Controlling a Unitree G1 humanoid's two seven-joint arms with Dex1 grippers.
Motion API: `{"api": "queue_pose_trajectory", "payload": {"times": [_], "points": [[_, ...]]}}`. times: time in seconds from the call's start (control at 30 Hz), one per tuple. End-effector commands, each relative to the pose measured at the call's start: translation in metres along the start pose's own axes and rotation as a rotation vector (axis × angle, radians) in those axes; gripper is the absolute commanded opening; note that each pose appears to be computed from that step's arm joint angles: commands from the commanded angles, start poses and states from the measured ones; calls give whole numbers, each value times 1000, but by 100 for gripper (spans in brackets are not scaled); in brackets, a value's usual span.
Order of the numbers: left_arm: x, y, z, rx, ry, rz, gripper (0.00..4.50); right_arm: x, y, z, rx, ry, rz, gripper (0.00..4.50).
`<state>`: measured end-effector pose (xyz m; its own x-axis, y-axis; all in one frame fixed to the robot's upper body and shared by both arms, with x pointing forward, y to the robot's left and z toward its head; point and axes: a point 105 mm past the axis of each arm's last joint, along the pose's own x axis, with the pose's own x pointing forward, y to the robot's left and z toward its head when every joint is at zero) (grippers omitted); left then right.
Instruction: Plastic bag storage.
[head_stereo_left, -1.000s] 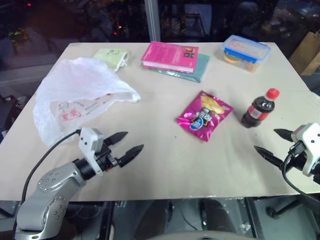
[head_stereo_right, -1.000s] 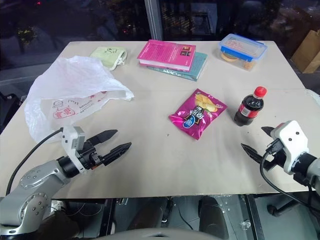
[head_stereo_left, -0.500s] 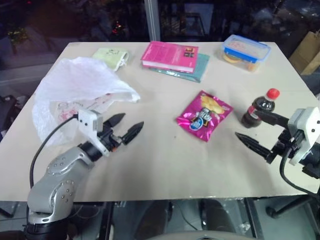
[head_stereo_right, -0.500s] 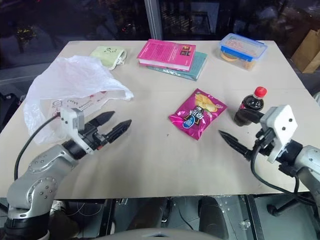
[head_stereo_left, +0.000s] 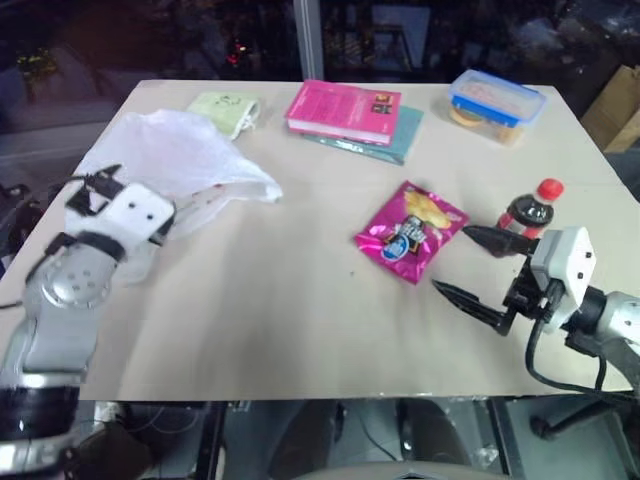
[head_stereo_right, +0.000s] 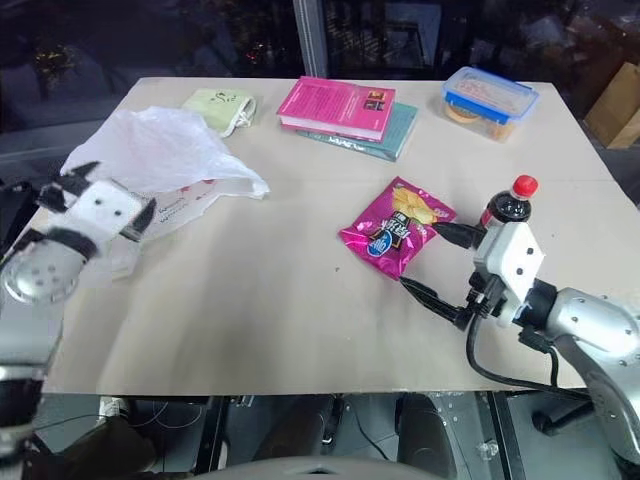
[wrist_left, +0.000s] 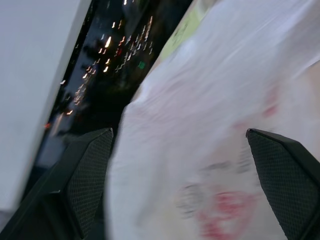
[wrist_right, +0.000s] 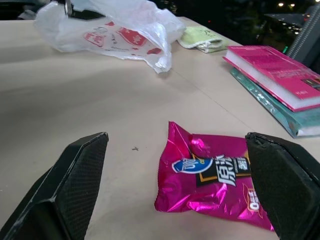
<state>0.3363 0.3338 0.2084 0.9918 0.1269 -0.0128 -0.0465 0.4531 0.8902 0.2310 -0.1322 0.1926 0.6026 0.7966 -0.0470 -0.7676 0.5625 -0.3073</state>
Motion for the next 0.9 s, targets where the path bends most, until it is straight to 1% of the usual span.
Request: {"api": "queue_pose_trajectory", "payload": {"times": [0.03,0.07,0.1,0.13,0.2,0.3,0.33,0.37,0.4,0.43,0.47,0.5,0.53,0.57,0.63,0.7,0.77,0.83,0.9], "points": [[20,-2,-13,21,77,-36,448,0,-2,6,-51,-27,-30,450],[25,-1,-14,-6,89,-43,448,1,-2,5,-47,-21,-38,450],[29,-3,-13,-9,100,-72,397,1,-2,3,-55,-12,-50,450],[32,-4,-14,-11,113,-100,370,2,-1,3,-54,-8,-57,450],[36,-2,-13,-60,125,-122,281,5,0,-1,-21,16,-78,450],[41,5,-5,-192,109,-128,142,9,-5,-14,-6,96,-144,450],[43,7,3,-248,87,-134,111,10,-10,-23,16,145,-190,450],[44,10,16,-315,48,-145,61,12,-16,-35,99,185,-250,450],[44,13,27,-352,20,-154,27,15,-19,-42,168,204,-285,450],[43,15,37,-378,-1,-166,2,19,-17,-48,246,217,-300,450],[42,16,42,-399,-6,-175,2,23,-15,-52,317,227,-303,450],[42,17,51,-426,-9,-180,2,31,-20,-60,435,223,-350,450],[42,17,58,-453,-12,-188,2,38,-19,-68,523,244,-357,450],[42,17,64,-470,-9,-192,2,44,-17,-72,583,256,-360,450],[41,15,71,-501,-1,-197,2,50,-15,-76,662,272,-361,450],[40,13,79,-530,5,-200,2,56,-20,-79,786,252,-410,450],[39,10,86,-544,2,-204,2,62,-19,-80,855,251,-400,450],[38,7,88,-553,4,-206,2,68,-22,-82,913,253,-431,450],[37,3,90,-570,6,-211,2,78,-28,-78,1000,202,-443,450]]}}
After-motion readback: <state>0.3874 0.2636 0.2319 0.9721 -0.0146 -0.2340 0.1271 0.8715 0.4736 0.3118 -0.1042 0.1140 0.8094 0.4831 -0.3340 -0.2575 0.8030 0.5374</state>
